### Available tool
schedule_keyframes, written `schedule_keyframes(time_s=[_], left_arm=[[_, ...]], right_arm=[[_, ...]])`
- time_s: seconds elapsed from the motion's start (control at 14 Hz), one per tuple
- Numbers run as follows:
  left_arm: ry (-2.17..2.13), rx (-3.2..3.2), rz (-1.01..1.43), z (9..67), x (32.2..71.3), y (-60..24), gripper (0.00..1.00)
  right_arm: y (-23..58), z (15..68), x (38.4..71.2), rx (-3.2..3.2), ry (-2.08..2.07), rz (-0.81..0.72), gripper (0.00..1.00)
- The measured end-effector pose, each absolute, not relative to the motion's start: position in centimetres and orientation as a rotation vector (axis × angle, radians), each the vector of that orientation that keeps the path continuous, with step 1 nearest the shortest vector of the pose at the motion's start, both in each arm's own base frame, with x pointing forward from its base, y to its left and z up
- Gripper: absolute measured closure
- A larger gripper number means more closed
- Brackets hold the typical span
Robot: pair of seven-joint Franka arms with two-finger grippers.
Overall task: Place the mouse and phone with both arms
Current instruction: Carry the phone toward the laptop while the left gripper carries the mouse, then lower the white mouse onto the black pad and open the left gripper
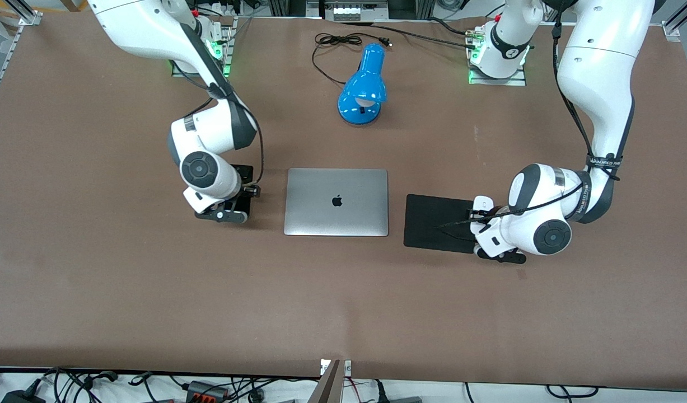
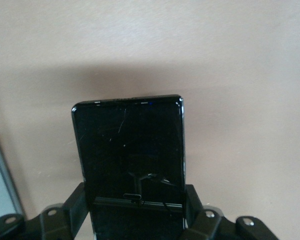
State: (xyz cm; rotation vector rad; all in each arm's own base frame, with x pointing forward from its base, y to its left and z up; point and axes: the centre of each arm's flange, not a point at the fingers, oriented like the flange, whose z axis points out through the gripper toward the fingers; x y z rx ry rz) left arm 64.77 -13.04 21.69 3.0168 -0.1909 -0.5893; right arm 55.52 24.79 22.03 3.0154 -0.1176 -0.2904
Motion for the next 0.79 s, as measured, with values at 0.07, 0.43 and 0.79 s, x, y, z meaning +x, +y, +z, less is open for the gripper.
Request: schedule_keyframes(time_s=[0.07,0.43,0.79], left_arm=[[-0.188,3.021,-0.572,21.5,64.8,-13.6,0.37],[-0.138,3.048,-0.547,19.9,64.2,-17.5,0.37],[-0.122,3.053,-0.526,19.9,64.3,-17.6,0.37]], right_arm=[[25.2,22.0,55.4,3.019,-0.109,-0.289,0.2],[26.3,21.4,55.0,3.04,-0.102,-0.289,0.2],[27.2,19.8,55.1,3.064,-0.086,-0.24,0.2]])
